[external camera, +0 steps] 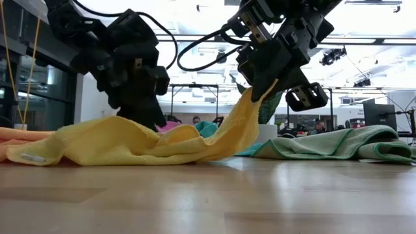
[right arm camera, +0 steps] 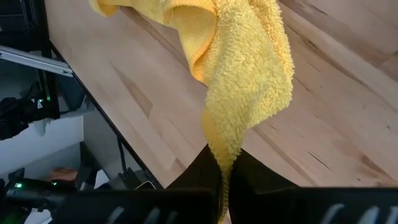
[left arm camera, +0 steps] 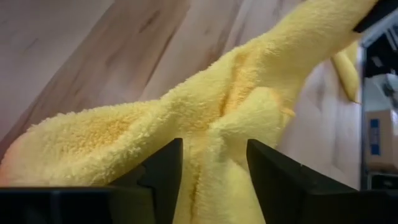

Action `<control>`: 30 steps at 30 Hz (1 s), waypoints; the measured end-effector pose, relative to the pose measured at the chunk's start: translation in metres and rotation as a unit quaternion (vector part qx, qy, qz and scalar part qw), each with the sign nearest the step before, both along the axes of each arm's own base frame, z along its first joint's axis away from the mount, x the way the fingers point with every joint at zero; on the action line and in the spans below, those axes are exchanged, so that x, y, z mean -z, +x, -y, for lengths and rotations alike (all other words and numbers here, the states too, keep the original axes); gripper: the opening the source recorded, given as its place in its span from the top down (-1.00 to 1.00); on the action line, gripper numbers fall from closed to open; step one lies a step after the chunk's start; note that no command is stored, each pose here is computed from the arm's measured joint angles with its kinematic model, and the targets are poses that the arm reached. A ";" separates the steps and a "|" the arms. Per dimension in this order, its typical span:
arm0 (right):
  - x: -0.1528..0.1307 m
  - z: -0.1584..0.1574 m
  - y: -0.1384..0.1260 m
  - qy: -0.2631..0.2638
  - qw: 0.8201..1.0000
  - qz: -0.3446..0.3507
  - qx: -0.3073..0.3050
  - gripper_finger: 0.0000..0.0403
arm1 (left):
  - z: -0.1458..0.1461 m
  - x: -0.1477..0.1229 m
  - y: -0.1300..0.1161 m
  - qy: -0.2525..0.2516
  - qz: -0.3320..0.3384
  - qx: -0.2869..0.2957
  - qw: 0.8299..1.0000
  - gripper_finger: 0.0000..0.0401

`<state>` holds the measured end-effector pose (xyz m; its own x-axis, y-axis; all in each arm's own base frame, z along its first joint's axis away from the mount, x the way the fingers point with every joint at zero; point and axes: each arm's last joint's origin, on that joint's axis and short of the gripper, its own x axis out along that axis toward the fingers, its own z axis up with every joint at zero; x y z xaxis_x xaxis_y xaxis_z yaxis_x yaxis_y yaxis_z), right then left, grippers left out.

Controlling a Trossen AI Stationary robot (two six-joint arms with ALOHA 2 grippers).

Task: Fold microfiber towels
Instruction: Fold the left yellow microfiber cloth

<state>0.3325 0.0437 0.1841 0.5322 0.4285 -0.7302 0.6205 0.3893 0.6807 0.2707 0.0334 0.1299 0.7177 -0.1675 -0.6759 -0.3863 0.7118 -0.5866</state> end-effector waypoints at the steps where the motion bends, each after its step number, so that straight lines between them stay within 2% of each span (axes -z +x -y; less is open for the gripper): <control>1: 0.000 0.000 0.000 -0.002 1.000 0.001 -0.001 1.00 | -0.001 -0.003 0.000 -0.001 0.009 0.005 1.000 0.12; 9: -0.001 0.001 0.001 -0.018 1.000 0.013 0.003 1.00 | 0.010 -0.043 -0.008 0.048 0.097 0.063 0.992 0.10; 13: -0.001 0.001 0.001 -0.019 1.000 0.014 0.001 1.00 | 0.032 -0.058 -0.013 0.124 0.121 0.090 0.981 0.10; 17: -0.001 0.001 0.001 -0.020 1.000 0.014 0.002 1.00 | 0.061 -0.055 -0.016 0.217 0.102 0.106 0.965 0.10; 21: -0.001 0.001 0.001 -0.018 1.000 0.012 0.006 1.00 | 0.085 -0.043 -0.012 0.274 0.066 0.100 0.954 0.10; 24: -0.001 0.001 0.001 -0.019 1.000 0.012 0.007 1.00 | 0.098 -0.041 0.001 0.309 0.043 0.092 0.946 0.10; 30: -0.001 0.001 0.002 -0.019 1.000 0.012 0.008 1.00 | 0.113 -0.038 0.041 0.373 -0.028 0.083 0.924 0.10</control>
<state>0.3340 0.0426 0.1847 0.5562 0.3923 -0.7326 0.6109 0.4047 0.6805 0.3120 -0.0792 0.1680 0.6846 0.2549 -0.6829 -0.2508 0.9620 0.1077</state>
